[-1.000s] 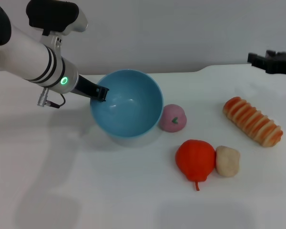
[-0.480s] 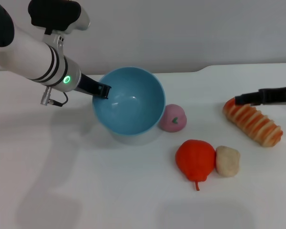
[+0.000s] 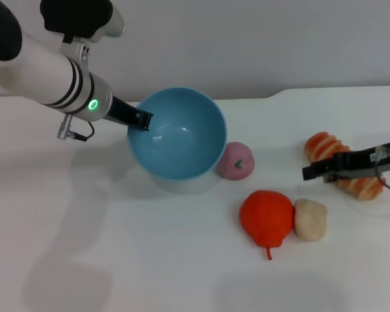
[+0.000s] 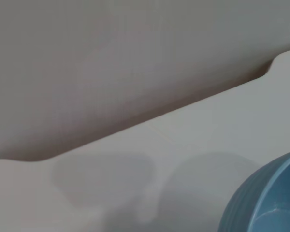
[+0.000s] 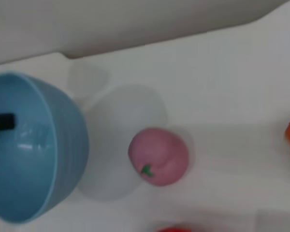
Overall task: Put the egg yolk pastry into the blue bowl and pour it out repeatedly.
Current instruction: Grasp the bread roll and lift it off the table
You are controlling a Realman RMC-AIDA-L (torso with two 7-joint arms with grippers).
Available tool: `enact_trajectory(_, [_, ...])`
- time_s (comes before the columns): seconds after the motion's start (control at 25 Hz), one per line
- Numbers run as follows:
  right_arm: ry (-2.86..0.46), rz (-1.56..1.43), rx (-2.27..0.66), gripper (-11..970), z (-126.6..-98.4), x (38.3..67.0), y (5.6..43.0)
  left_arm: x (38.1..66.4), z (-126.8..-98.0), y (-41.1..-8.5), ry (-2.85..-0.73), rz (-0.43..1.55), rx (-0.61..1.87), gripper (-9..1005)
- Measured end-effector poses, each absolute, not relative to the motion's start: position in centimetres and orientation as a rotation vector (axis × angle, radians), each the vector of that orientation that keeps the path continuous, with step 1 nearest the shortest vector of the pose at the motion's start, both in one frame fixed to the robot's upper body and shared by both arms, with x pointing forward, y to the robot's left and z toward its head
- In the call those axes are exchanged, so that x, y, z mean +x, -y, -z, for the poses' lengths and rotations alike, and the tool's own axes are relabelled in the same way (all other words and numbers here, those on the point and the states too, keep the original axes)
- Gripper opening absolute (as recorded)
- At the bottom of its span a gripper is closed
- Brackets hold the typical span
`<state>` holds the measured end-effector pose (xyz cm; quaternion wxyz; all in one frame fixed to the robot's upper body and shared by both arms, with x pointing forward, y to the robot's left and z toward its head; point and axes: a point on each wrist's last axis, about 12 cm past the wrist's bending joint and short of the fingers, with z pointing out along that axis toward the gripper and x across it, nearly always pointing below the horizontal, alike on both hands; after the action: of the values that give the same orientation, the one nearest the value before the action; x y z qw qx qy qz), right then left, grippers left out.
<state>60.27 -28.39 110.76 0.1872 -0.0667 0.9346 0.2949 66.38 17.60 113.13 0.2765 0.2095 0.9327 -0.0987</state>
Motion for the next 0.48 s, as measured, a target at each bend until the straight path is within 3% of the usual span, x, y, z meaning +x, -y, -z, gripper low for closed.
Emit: enact_trajectory(0.48, [-2.743,-0.846,-0.181,491,-109.74,59.58,27.49,66.60,-113.44,-17.45,-2.494,0.258,0.577,-2])
